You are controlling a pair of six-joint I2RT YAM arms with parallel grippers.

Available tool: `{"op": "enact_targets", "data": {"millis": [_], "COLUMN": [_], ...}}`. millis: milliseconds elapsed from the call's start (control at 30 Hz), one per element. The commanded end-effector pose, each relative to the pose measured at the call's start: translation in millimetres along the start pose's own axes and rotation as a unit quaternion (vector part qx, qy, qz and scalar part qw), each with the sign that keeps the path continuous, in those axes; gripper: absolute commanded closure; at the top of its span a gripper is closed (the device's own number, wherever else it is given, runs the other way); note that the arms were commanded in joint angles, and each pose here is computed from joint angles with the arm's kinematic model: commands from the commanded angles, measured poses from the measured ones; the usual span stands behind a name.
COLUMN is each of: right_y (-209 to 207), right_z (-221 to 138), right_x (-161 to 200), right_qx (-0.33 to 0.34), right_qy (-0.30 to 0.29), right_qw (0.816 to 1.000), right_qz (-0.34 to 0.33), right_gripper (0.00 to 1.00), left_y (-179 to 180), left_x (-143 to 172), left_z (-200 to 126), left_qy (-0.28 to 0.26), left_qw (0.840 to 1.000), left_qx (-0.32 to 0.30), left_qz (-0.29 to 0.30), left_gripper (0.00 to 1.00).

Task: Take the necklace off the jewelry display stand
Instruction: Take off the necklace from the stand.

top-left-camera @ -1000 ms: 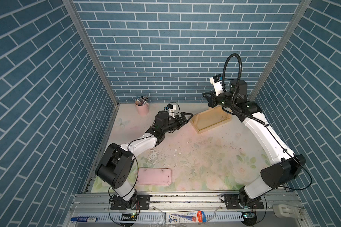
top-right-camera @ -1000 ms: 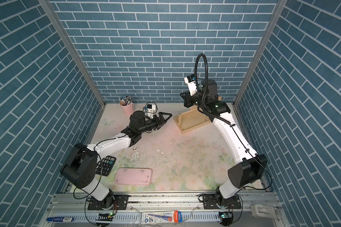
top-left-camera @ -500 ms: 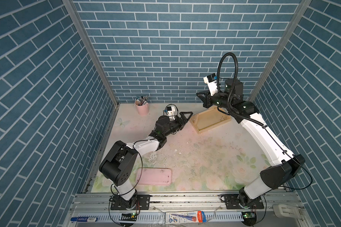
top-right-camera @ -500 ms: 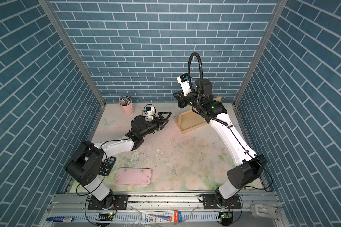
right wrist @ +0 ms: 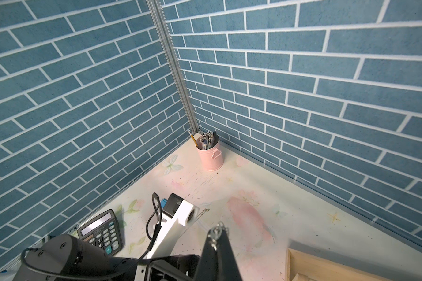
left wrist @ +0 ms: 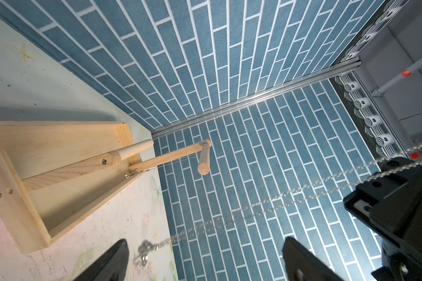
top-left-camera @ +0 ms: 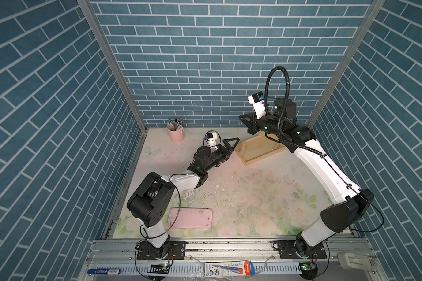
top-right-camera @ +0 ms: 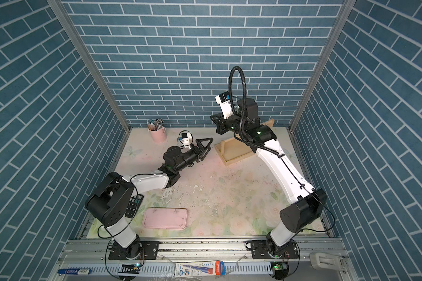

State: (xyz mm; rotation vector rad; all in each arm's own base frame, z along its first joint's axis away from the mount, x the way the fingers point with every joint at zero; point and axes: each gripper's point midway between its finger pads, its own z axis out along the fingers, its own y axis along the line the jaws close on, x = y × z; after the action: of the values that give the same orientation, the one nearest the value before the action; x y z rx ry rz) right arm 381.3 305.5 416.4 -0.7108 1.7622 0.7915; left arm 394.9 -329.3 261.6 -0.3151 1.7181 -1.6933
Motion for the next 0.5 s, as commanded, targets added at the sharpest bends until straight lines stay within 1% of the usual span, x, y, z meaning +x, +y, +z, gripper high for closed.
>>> {"op": "enact_targets", "data": {"millis": [0,467], "right_y": [5.9,13.7], "right_z": [0.0,3.1], "right_x": [-15.4,-13.5], "right_qx": [-0.005,-0.007], "right_qy": [-0.022,-0.019], "right_qw": [1.000,1.000], "right_qz": [0.004,0.007], "right_gripper": [1.00,1.00], "left_y": [0.6,3.1], "left_x": [1.0,2.2], "left_z": [0.4,3.6], "left_qy": [-0.006,-0.008], "left_qw": [1.000,1.000], "left_qx": [0.014,0.029], "left_qz": [0.005,0.005], "left_gripper": [0.01,0.01]}}
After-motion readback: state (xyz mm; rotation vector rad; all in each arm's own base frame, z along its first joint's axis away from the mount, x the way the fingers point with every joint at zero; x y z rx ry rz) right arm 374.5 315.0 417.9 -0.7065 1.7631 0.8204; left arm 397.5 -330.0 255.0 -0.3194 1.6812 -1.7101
